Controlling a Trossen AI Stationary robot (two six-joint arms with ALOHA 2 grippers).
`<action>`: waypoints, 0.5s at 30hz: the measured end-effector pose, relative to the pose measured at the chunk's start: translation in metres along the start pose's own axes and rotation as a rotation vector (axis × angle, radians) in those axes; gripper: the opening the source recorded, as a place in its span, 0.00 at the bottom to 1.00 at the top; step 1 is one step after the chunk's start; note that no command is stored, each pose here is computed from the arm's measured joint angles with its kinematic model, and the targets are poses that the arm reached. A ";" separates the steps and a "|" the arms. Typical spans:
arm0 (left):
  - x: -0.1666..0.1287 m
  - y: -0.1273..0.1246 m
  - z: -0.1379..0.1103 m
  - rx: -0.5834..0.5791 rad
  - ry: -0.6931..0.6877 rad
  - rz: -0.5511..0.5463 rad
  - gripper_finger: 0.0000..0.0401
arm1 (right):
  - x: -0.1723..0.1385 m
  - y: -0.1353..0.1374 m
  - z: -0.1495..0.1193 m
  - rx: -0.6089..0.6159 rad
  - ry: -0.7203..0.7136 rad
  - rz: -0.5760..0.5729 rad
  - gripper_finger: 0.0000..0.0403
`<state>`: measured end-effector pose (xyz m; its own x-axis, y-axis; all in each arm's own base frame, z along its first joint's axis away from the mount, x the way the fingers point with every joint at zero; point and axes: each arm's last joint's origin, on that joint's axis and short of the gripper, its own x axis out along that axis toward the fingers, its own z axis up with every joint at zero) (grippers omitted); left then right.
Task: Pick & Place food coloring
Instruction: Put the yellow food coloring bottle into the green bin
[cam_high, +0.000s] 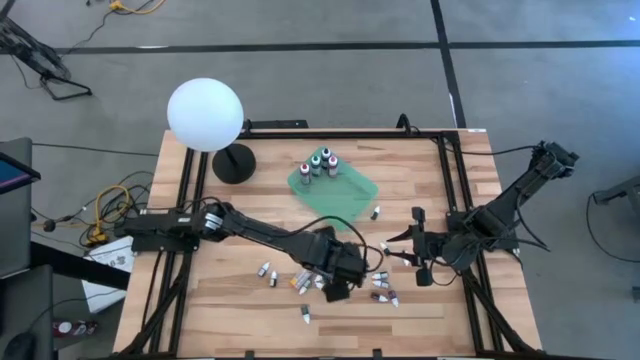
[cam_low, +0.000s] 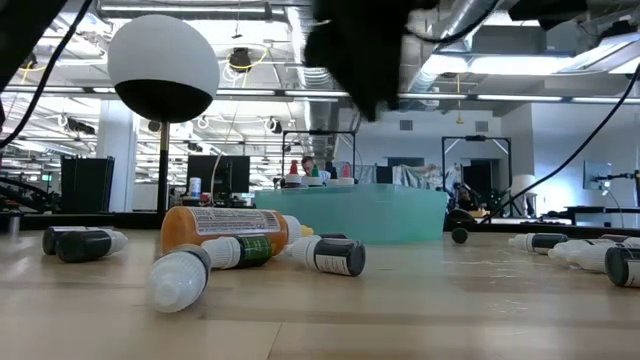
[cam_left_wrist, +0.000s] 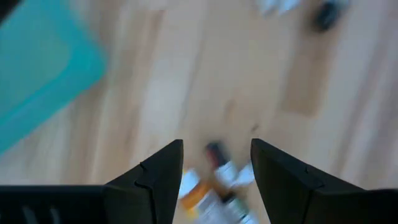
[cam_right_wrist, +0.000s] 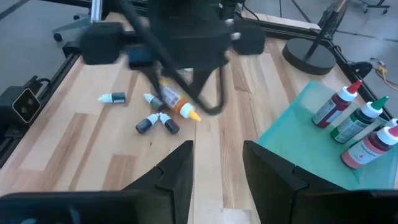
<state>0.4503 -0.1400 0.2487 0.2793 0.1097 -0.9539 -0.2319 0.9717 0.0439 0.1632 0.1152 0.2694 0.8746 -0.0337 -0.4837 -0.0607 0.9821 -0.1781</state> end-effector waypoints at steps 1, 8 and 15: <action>0.000 0.003 -0.002 -0.016 0.025 0.024 0.45 | 0.000 0.000 0.000 0.000 0.000 0.000 0.33; 0.013 0.021 -0.008 -0.083 0.180 0.072 0.45 | 0.000 0.000 0.000 0.001 0.000 0.000 0.33; 0.028 0.032 -0.004 -0.074 0.238 0.054 0.45 | 0.000 0.000 -0.001 0.014 0.008 0.000 0.33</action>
<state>0.4471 -0.1063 0.2219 0.0393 0.1001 -0.9942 -0.3108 0.9469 0.0830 0.1627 0.1148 0.2686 0.8705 -0.0356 -0.4908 -0.0536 0.9846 -0.1665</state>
